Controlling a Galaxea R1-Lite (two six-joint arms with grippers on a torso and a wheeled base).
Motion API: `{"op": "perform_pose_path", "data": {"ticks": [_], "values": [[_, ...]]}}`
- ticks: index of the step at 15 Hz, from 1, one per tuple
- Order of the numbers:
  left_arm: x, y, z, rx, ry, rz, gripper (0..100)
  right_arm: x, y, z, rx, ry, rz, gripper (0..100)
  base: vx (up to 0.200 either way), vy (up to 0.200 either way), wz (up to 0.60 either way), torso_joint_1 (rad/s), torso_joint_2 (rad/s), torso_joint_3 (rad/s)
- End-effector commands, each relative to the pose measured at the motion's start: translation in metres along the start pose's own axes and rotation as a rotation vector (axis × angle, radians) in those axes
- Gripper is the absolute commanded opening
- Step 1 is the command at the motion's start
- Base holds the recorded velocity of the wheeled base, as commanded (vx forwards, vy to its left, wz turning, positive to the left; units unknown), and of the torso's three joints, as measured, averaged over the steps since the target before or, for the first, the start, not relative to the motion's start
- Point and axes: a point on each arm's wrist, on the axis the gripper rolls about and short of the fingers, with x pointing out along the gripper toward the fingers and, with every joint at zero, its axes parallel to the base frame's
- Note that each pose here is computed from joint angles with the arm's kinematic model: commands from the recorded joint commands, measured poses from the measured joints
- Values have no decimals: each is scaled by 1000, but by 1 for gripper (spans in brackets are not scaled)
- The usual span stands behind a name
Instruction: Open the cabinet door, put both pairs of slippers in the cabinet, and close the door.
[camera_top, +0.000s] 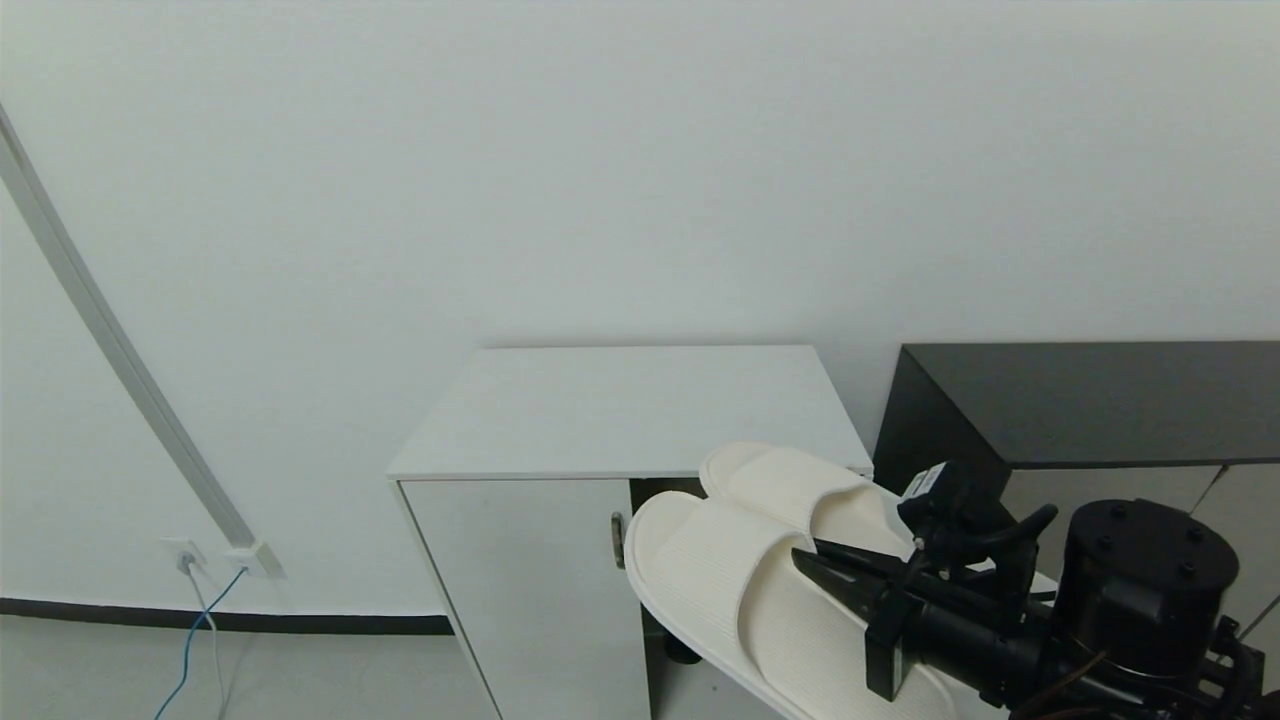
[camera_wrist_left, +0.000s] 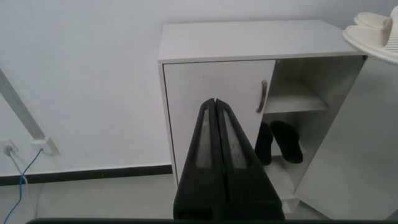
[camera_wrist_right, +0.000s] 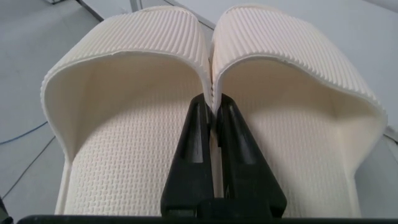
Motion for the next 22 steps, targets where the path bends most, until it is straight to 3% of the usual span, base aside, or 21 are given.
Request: {"op": "perform_pose_path", "data": {"ticks": [1, 22], "values": [[0, 0, 0, 0, 0, 0, 0, 1, 0, -1, 0, 3, 1, 0, 0, 0, 0, -144, 349, 198], [0, 0, 0, 0, 0, 0, 0, -1, 1, -5, -12, 18, 6, 0, 0, 0, 0, -192, 475, 279]]}}
